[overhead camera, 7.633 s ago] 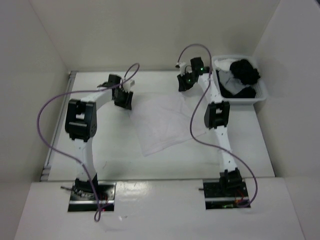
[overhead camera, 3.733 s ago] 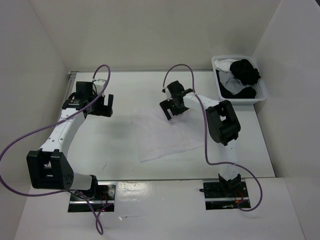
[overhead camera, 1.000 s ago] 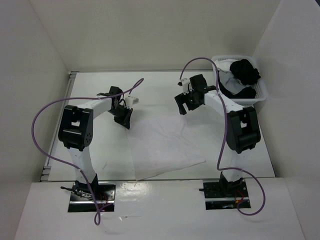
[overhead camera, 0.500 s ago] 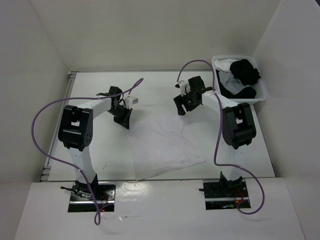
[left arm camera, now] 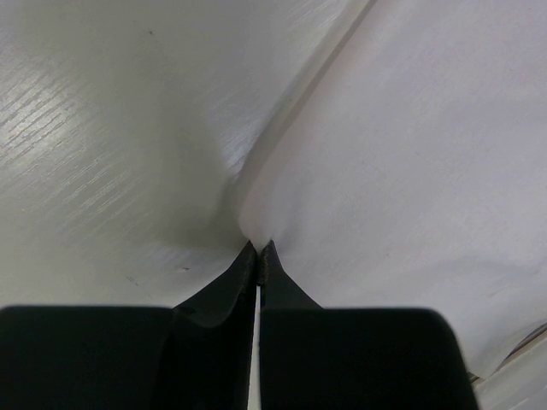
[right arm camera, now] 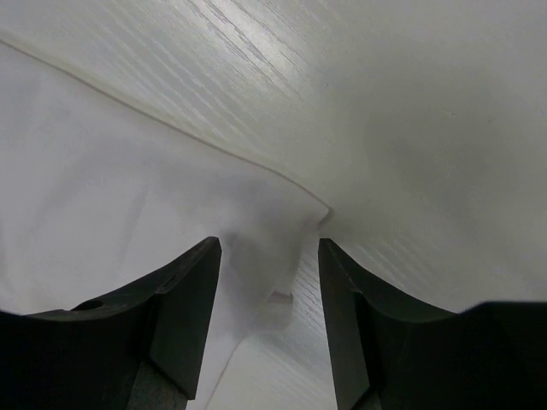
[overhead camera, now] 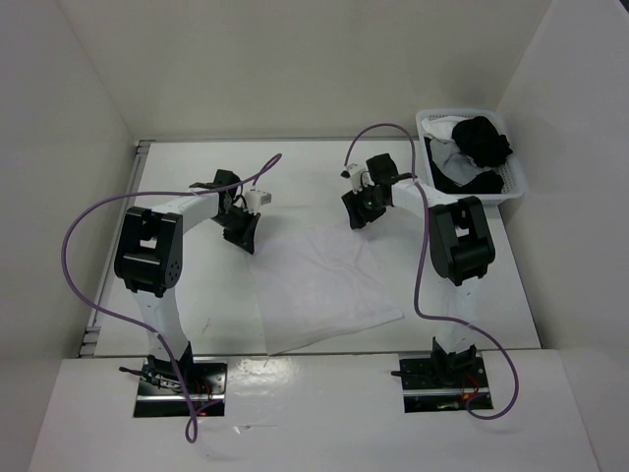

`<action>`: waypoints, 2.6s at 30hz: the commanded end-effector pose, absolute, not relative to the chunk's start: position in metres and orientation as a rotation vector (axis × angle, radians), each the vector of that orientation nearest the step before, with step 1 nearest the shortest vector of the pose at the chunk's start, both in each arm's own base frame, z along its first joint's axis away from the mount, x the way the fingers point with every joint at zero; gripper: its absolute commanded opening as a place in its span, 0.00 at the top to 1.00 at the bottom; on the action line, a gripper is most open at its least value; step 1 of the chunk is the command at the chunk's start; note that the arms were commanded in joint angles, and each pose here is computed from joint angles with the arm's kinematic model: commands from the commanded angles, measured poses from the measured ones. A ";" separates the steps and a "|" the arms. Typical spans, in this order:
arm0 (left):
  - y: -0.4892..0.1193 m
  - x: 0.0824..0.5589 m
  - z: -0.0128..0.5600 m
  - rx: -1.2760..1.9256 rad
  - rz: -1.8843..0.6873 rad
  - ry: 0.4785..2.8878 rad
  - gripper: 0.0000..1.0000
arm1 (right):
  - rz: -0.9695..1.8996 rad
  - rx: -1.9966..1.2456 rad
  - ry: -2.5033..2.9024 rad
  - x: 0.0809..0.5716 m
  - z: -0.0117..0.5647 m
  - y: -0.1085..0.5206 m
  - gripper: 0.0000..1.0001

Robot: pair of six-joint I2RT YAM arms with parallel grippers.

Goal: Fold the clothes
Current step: Fold the tank top

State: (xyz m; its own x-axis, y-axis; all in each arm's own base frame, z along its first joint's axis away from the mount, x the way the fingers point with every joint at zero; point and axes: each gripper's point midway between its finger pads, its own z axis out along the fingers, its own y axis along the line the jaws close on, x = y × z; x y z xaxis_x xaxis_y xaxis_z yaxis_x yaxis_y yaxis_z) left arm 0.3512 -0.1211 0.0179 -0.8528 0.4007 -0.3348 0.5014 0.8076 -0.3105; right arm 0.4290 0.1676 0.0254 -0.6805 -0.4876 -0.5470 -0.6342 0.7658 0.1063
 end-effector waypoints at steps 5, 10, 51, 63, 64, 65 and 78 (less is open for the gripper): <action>-0.116 0.351 0.016 0.680 -0.553 2.755 0.99 | 0.421 -0.859 2.419 0.445 0.023 0.174 0.48; -0.117 0.349 0.013 0.681 -0.568 2.761 0.99 | 0.431 -0.873 2.422 0.446 0.017 0.176 0.50; -0.121 0.347 0.017 0.695 -0.608 2.756 0.98 | 0.462 -0.852 2.532 0.444 -0.002 0.168 0.50; -0.122 0.345 0.017 0.707 -0.622 2.757 0.98 | 0.502 -0.909 2.566 0.429 -0.002 0.168 0.49; -0.122 0.345 0.017 0.707 -0.622 2.757 0.98 | 0.505 -0.909 2.575 0.427 -0.003 0.167 0.49; -0.122 0.345 0.017 0.707 -0.622 2.757 0.98 | 0.505 -0.909 2.575 0.427 -0.003 0.167 0.49; -0.123 0.344 0.015 0.707 -0.638 2.762 0.98 | 0.530 -1.012 2.601 0.411 -0.014 0.175 0.59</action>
State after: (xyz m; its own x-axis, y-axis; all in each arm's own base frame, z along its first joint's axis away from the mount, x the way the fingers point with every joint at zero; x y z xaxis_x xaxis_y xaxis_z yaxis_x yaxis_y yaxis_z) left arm 0.3500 -0.1211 0.0182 -0.8536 0.4006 -0.3330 0.5016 0.8045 -0.3182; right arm 0.4482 0.1767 0.0194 -0.6509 -0.5351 -0.5385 -0.6981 0.7007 0.1474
